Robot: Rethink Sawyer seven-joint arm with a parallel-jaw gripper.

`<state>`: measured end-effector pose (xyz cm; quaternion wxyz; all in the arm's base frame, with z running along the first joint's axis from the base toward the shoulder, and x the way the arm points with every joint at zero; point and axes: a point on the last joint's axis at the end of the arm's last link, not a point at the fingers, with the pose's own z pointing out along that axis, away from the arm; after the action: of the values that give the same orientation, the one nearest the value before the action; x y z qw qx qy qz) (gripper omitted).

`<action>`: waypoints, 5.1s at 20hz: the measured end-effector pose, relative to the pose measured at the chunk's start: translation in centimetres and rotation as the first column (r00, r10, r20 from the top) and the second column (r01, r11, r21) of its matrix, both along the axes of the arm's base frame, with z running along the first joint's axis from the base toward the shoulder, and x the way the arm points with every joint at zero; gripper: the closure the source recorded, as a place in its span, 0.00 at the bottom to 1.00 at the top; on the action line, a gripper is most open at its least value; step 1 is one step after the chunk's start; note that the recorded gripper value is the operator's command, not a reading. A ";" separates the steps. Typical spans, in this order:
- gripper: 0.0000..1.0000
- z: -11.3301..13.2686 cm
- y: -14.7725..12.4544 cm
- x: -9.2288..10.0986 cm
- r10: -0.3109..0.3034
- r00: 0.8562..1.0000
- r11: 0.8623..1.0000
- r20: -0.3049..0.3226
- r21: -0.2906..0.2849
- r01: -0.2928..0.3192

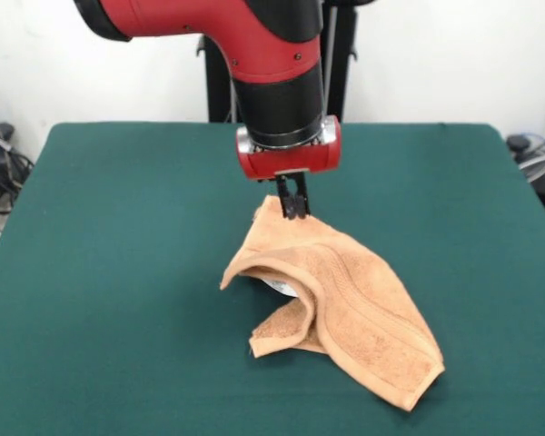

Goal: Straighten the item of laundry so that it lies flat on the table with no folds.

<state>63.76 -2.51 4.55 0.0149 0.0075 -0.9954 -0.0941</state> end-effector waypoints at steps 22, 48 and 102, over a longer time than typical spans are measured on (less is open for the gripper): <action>0.00 -0.1 -0.7 0.3 -0.027 1.000 1.000 0.012 0.008 0.027; 0.00 -4.5 -1.4 0.4 -0.070 0.996 0.996 -0.049 0.057 0.073; 0.00 -0.6 -5.2 5.1 0.062 0.994 0.991 0.087 -0.128 -0.050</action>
<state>68.86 -7.68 3.92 -0.0270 0.0387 -0.9984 -0.0305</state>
